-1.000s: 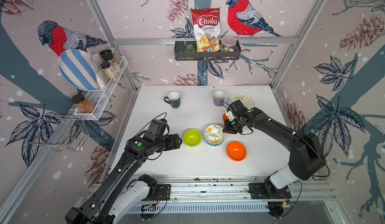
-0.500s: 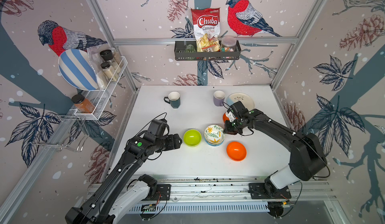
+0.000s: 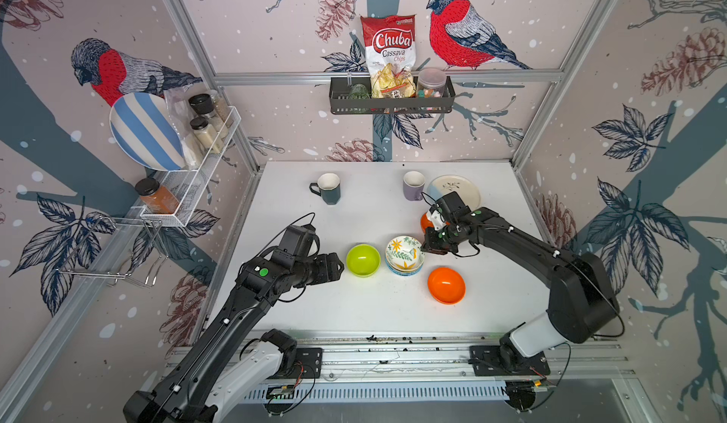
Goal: Stack the bowls
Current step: Place the bowl on the bowl.
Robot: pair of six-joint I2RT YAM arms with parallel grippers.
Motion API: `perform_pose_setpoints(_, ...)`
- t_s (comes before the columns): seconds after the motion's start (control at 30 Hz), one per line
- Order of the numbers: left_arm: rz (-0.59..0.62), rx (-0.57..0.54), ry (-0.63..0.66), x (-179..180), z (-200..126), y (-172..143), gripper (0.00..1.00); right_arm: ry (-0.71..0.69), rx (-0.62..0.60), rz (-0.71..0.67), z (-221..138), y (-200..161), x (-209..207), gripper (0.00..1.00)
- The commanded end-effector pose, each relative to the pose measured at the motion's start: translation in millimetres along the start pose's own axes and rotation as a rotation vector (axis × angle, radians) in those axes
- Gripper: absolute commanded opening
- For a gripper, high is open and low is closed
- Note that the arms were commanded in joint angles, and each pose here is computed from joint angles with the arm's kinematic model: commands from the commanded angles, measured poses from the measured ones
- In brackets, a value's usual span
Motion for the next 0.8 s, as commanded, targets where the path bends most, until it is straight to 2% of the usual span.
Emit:
perform_pose_setpoints(0.0, 0.009, -0.011, -0.013, -2.4, 0.3, 2.9, 0.84, 0.016, -0.008, 0.002, -0.8, 1.1, 2.6, 0.12)
perform_pose_setpoints(0.77, 0.009, 0.001, -0.014, -2.7, 3.2, 2.6, 0.84, -0.004, 0.005, 0.000, 3.2, -3.7, -2.2, 0.11)
Point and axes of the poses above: each gripper's point midway between its finger pads, its own z axis out along the fingers, its own x axis along the line the jaws close on, y = z × x, the point moved 2 cm from there along -z, back along the fingers, and after that the axes turned 3 degrees about z, right-handed, at the moved point
